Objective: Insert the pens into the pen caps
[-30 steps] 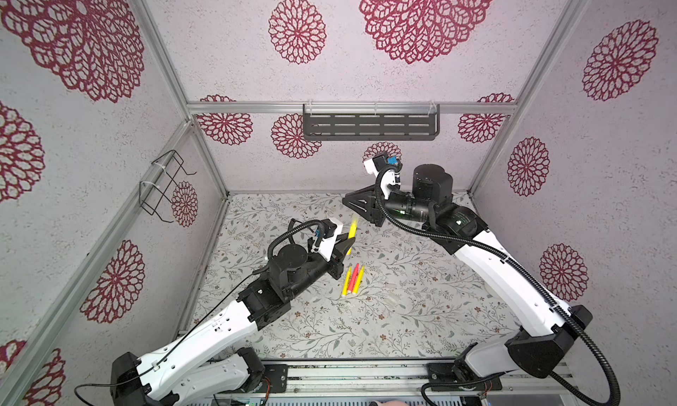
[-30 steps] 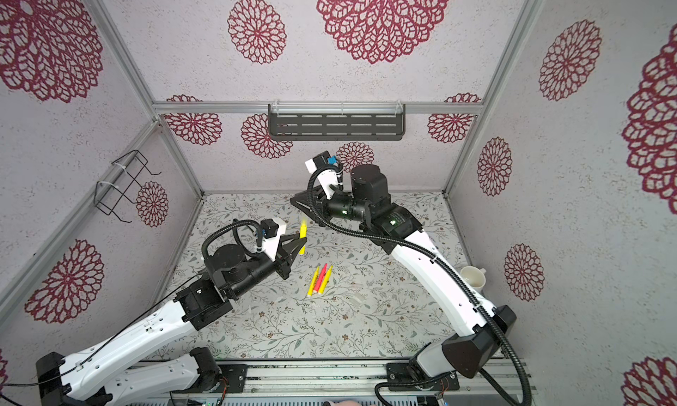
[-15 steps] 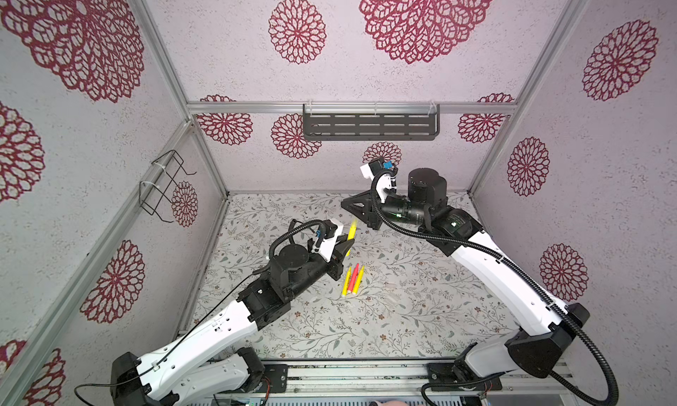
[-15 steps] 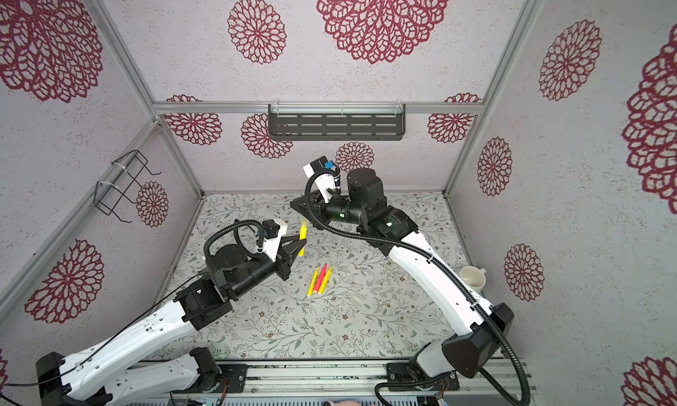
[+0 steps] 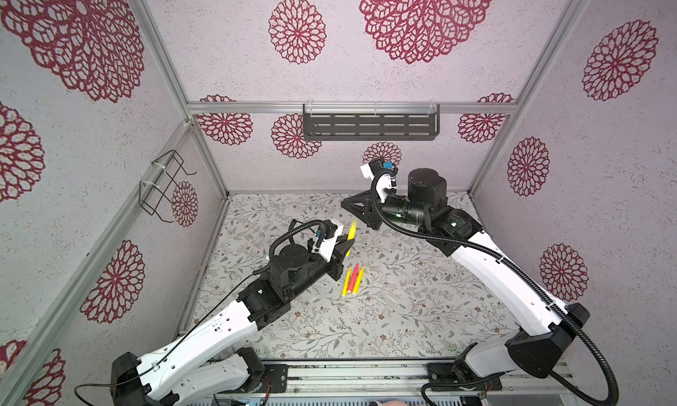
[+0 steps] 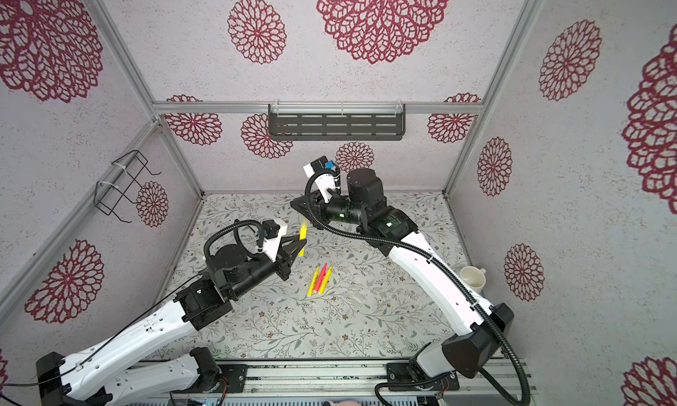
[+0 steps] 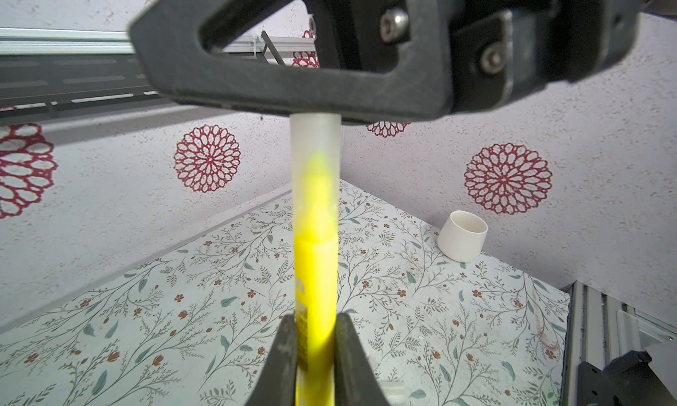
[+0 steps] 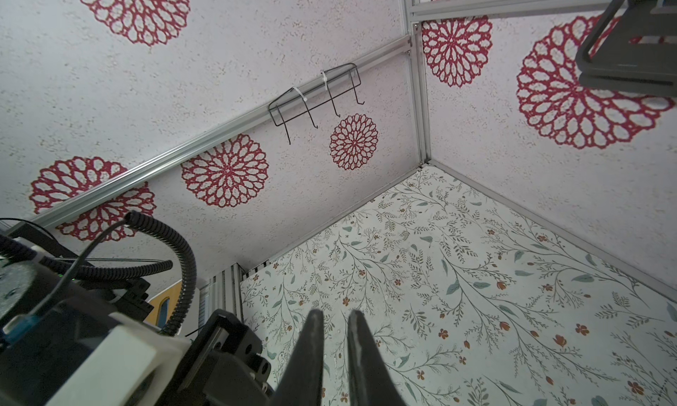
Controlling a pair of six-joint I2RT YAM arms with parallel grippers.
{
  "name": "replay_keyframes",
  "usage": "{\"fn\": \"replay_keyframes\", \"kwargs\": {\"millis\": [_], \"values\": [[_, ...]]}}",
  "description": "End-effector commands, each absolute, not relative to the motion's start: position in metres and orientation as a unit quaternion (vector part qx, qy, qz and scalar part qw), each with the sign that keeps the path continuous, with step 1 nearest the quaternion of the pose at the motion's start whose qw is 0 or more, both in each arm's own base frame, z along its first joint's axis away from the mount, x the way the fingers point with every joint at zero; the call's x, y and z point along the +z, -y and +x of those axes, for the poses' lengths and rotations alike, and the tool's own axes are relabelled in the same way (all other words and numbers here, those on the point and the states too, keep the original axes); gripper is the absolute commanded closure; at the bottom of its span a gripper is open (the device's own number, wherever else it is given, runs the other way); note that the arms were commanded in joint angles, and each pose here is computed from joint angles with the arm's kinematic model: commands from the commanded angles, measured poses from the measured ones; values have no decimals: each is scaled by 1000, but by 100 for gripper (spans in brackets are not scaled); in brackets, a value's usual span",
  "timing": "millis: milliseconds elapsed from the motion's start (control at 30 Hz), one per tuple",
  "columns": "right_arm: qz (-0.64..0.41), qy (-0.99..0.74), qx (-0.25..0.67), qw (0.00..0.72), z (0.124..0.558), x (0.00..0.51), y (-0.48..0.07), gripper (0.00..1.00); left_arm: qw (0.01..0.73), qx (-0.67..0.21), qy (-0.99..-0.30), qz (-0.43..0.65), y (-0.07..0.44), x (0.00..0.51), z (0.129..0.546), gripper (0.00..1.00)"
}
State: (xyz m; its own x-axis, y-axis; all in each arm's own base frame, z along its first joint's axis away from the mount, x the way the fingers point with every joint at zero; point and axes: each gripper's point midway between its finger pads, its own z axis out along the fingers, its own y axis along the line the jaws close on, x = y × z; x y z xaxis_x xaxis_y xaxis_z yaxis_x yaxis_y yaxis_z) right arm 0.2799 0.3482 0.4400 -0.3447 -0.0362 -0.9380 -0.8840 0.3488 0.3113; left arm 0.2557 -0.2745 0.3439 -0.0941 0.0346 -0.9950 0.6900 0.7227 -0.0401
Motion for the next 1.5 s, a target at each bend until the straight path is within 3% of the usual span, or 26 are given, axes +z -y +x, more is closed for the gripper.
{"fn": "replay_keyframes", "kwargs": {"millis": [0, 400, 1467], "values": [[-341, -670, 468, 464, 271, 444, -352, 84, 659, -274, -654, 251, 269, 378, 251, 100], [-343, -699, 466, 420, 261, 397, -373, 87, 703, -271, -619, 221, 250, 408, 245, 100], [-327, -721, 475, 385, 256, 352, -380, 89, 746, -290, -562, 210, 242, 454, 233, 100]]}}
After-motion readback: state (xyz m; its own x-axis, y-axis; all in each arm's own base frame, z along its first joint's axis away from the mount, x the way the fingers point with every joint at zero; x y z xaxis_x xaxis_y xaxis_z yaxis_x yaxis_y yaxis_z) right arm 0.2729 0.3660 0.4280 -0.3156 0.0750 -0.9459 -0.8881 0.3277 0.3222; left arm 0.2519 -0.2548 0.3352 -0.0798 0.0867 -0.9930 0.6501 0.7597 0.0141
